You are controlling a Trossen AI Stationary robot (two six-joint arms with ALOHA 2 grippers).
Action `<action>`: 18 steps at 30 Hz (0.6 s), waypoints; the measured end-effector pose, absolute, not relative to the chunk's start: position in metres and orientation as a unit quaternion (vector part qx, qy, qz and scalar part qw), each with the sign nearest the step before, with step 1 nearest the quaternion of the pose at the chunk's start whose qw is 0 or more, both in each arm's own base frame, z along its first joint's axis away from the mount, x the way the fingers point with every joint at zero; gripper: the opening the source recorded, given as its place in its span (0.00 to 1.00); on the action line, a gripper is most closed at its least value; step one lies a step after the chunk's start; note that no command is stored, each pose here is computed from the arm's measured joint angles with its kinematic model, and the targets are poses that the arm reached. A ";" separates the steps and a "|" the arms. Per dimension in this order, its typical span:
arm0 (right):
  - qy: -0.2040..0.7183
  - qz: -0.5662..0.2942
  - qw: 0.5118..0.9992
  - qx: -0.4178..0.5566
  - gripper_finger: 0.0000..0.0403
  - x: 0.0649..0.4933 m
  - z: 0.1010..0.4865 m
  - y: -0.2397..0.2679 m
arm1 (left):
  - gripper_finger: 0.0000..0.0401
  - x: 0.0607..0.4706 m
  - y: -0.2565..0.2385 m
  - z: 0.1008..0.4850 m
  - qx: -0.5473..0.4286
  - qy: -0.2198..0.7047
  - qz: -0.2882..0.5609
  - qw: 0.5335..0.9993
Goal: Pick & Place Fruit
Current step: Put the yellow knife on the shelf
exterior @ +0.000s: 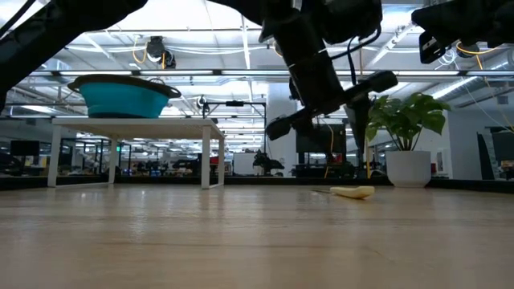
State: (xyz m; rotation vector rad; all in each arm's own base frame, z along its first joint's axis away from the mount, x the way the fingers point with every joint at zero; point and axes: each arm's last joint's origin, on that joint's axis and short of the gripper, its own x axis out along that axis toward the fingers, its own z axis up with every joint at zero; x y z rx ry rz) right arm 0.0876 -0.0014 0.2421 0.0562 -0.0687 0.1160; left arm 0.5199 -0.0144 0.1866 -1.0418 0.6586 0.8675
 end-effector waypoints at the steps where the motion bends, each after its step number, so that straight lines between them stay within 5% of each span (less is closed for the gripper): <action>1: -0.034 0.058 0.997 0.028 0.00 0.088 0.242 -0.001 | 0.50 0.519 -0.015 0.184 -0.477 0.301 0.395 0.725; 18: -0.035 0.058 0.997 0.028 0.00 0.088 0.242 -0.001 | 0.50 0.516 -0.005 0.166 -0.473 0.316 0.396 0.721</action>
